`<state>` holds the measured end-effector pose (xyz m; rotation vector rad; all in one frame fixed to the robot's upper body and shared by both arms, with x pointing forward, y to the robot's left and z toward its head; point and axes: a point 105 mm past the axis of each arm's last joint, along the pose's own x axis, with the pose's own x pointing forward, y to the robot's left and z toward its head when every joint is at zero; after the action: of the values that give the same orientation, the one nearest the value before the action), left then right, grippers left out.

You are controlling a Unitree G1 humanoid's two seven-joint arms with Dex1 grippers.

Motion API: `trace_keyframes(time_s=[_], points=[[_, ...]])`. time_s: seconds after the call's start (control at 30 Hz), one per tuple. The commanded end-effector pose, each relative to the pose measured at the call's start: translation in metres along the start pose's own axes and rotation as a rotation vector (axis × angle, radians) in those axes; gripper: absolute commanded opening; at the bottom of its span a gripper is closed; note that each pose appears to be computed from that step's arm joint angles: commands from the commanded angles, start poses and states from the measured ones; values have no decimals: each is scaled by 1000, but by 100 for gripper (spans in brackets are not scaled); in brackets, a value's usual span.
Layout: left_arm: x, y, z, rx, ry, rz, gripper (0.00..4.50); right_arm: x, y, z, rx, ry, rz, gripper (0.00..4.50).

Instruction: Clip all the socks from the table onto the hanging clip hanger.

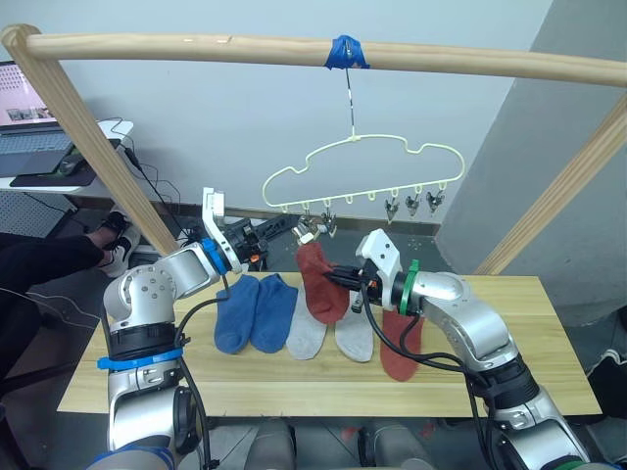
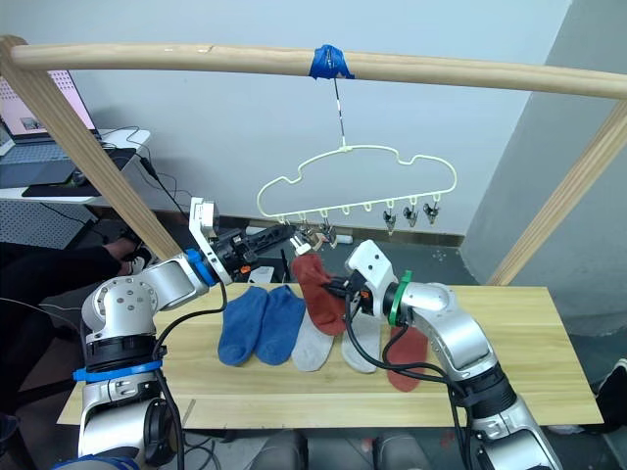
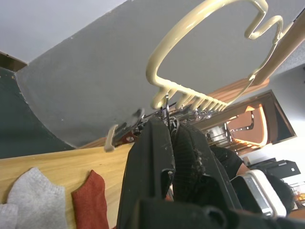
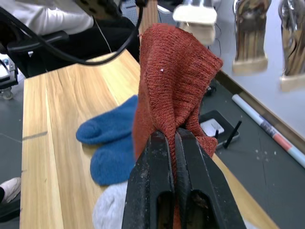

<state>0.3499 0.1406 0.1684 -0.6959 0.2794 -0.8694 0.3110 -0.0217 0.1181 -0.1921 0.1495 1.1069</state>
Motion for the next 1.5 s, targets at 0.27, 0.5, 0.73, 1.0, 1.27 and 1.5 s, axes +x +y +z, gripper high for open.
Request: trace_keyframes(time_s=[0.27, 0.5, 0.73, 1.0, 1.27, 1.5], points=[[-2, -23, 9, 82, -25, -81, 3, 7, -6, 25, -50, -72, -5, 3], [-4, -25, 9, 148, -25, -94, 74, 11, -10, 28, -51, -82, -20, 0], [-12, -22, 12, 172, -25, -74, 278, 17, -7, 26, -41, -84, -18, 0], [-31, -17, 4, 228, 41, -20, 450, 27, 1, 21, 50, -96, 8, 54], [-37, -9, -9, 289, 89, 34, 450, 16, -4, 4, 69, -56, -7, 316], [-28, 3, -15, 447, 66, 124, 450, -23, -22, -1, 52, -33, -122, 448]])
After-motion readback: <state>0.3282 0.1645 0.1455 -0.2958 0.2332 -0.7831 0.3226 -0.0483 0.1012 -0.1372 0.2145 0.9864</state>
